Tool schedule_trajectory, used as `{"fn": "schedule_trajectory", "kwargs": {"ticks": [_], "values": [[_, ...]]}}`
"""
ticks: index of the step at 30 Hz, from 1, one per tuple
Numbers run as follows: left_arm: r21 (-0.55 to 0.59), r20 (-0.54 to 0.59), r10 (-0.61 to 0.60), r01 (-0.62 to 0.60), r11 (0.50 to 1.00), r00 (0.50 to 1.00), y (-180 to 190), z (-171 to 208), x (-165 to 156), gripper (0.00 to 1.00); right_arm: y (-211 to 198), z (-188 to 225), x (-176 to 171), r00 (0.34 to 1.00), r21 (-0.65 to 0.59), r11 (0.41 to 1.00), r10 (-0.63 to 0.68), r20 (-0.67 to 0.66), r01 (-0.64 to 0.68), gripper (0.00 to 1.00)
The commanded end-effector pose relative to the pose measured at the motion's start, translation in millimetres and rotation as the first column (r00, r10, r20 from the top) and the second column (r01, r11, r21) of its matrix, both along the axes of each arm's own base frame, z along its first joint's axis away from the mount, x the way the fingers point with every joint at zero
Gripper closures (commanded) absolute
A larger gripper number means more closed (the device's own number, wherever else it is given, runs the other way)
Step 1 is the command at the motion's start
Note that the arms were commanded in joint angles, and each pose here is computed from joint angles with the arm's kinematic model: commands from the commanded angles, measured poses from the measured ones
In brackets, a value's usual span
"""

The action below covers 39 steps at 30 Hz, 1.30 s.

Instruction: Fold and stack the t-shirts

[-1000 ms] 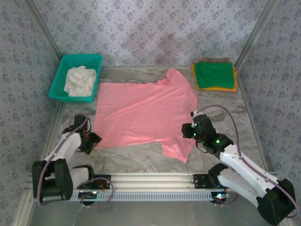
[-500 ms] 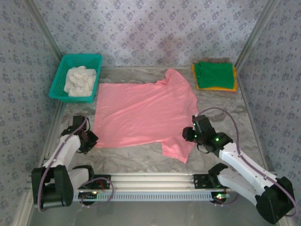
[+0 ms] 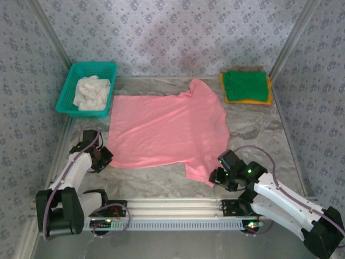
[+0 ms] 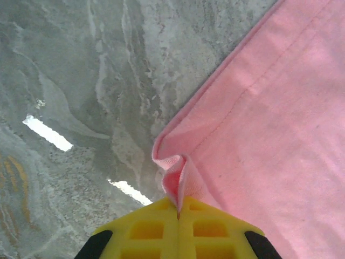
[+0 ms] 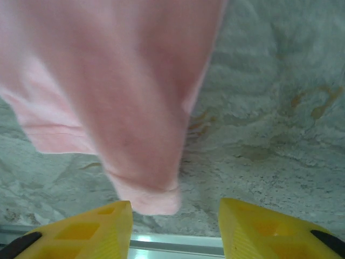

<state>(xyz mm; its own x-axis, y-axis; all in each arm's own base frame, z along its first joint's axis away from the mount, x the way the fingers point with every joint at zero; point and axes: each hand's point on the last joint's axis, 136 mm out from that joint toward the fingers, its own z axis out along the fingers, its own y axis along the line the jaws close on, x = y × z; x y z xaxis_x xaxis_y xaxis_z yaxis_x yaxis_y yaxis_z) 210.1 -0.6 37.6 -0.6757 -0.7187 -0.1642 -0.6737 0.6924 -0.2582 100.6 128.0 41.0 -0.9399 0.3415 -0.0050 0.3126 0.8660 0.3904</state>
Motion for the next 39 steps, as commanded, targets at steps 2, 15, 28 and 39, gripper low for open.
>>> {"fn": "schedule_trajectory", "kwargs": {"ticks": [2,15,28,39], "values": [[-0.015,0.028,-0.023,0.023,1.000,0.999,-3,5,7,1.00,27,-4,0,1.000,0.144,0.989,0.019,-0.018,-0.016,0.54],[-0.020,0.054,-0.009,0.010,1.000,0.998,-3,13,3,1.00,16,4,21,0.996,0.077,0.997,0.009,0.085,-0.016,0.89],[-0.057,0.098,0.002,0.003,0.998,0.995,-1,36,11,1.00,-3,77,76,0.978,0.182,0.983,-0.057,0.203,0.020,1.00],[-0.057,0.111,-0.044,0.051,0.997,0.993,-2,51,25,1.00,-12,111,103,0.955,0.217,0.976,-0.070,0.288,0.006,1.00]]}}
